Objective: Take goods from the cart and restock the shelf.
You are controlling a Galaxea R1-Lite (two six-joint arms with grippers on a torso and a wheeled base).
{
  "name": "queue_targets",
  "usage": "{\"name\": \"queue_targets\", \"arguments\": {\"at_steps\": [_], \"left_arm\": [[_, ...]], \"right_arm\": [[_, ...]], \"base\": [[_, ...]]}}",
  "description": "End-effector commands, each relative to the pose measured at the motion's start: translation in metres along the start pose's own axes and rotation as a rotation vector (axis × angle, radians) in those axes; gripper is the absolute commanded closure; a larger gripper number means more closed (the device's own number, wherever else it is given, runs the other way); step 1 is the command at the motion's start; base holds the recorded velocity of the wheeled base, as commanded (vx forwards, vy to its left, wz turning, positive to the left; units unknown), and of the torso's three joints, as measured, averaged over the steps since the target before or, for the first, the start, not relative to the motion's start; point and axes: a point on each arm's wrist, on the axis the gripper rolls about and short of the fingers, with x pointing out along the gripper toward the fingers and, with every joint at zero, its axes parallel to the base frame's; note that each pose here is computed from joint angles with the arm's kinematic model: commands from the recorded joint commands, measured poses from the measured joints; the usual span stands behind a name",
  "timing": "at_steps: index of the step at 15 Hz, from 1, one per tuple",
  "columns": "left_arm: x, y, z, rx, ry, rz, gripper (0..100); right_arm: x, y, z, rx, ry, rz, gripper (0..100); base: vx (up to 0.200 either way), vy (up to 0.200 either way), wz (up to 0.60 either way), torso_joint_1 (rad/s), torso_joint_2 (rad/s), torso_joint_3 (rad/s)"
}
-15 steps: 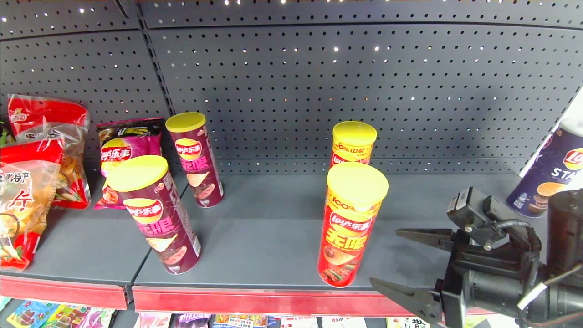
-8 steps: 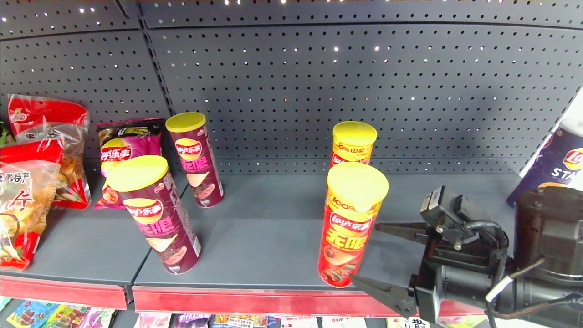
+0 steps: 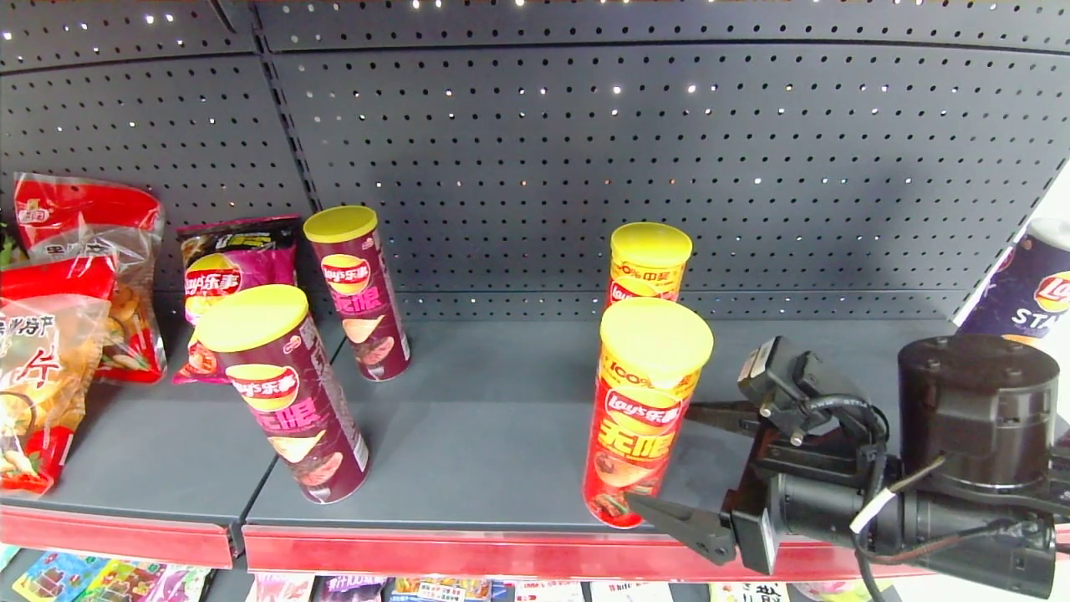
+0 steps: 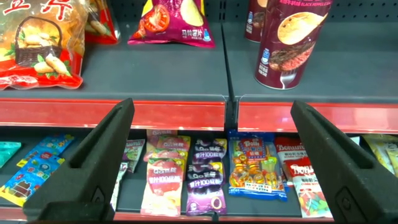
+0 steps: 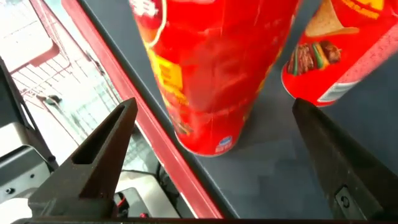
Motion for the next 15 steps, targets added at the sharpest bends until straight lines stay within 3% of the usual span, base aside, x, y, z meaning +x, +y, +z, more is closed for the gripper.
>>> {"name": "queue_targets", "arguments": {"at_steps": [1,10,11,15], "left_arm": [[0.000,0.000,0.000,0.000,0.001,0.001,0],[0.000,0.000,0.000,0.000,0.001,0.000,0],[0.000,0.000,0.000,0.000,0.001,0.000,0],[0.000,0.000,0.000,0.000,0.001,0.000,0]], "right_arm": [[0.005,-0.001,0.000,0.001,0.007,0.002,0],[0.021,0.001,0.004,-0.004,0.016,0.028,0],[0.021,0.001,0.004,-0.005,0.011,0.027,100],[0.020,0.001,0.002,-0.004,0.016,0.028,100]], "base": [[0.000,0.000,0.00,0.000,0.00,0.000],[0.000,0.000,0.00,0.000,0.00,0.000],[0.000,0.000,0.00,0.000,0.00,0.000],[0.000,0.000,0.00,0.000,0.00,0.000]]}}
